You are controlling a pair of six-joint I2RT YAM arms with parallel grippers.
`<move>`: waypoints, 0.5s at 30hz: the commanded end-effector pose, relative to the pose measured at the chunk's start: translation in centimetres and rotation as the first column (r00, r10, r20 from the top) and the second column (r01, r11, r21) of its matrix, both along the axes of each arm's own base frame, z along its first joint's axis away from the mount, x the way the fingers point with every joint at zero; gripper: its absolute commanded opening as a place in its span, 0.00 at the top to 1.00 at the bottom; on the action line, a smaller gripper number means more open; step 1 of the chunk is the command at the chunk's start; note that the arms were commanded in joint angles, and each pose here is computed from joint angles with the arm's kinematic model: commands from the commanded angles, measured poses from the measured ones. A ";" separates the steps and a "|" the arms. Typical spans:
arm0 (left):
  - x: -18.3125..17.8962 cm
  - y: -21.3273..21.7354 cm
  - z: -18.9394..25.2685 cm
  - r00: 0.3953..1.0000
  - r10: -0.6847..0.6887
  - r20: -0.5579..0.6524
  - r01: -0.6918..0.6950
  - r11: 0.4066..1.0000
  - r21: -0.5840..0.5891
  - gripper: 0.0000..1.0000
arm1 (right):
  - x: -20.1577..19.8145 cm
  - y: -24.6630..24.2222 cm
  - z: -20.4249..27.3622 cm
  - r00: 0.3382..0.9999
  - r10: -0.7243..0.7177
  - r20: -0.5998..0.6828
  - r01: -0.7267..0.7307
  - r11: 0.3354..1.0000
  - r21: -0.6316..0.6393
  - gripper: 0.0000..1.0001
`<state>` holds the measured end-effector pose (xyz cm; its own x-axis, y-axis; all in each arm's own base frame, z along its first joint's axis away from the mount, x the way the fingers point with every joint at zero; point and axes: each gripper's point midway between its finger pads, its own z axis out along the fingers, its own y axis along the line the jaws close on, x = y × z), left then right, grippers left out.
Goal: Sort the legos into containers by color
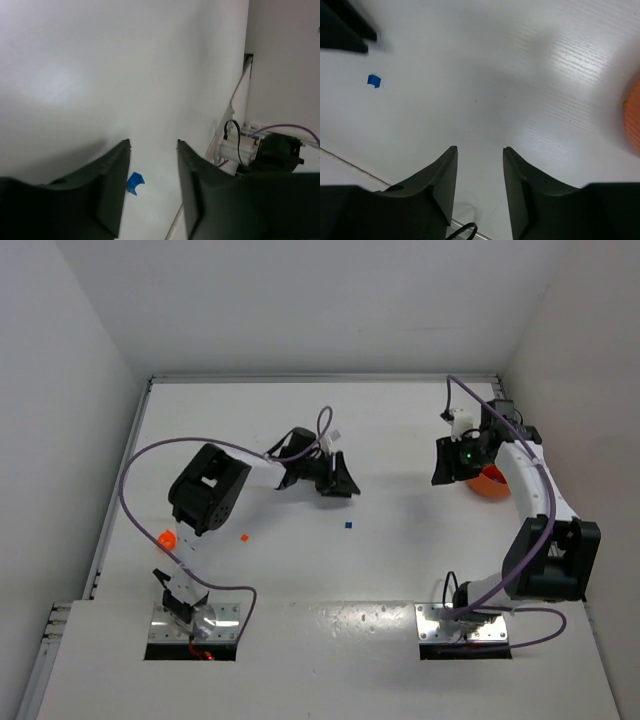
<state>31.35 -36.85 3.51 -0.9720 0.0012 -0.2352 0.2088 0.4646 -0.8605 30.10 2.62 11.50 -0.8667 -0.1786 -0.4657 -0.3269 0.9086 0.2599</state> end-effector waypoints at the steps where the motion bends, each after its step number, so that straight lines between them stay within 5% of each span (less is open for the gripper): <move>1: 8.5 1.0 10.8 0.942 0.113 0.317 -0.097 0.993 -0.067 0.49 | 0.0 0.8 2.2 0.991 0.086 0.106 -0.087 0.996 0.003 0.57; 5: 13.1 4.4 19.8 0.842 0.180 0.509 -0.168 0.983 -0.071 0.35 | -0.8 1.3 2.9 0.970 0.186 0.155 -0.183 0.983 -0.035 0.42; 10: 16.7 13.4 27.7 0.731 0.325 0.600 -0.376 0.926 -0.043 0.01 | -1.8 4.7 2.5 0.908 0.379 0.180 -0.365 0.925 -0.109 0.39; 15: 16.4 23.1 31.3 0.624 0.455 0.636 -0.524 0.847 -0.092 0.01 | -1.6 8.1 1.3 0.845 0.518 0.135 -0.480 0.845 -0.237 0.42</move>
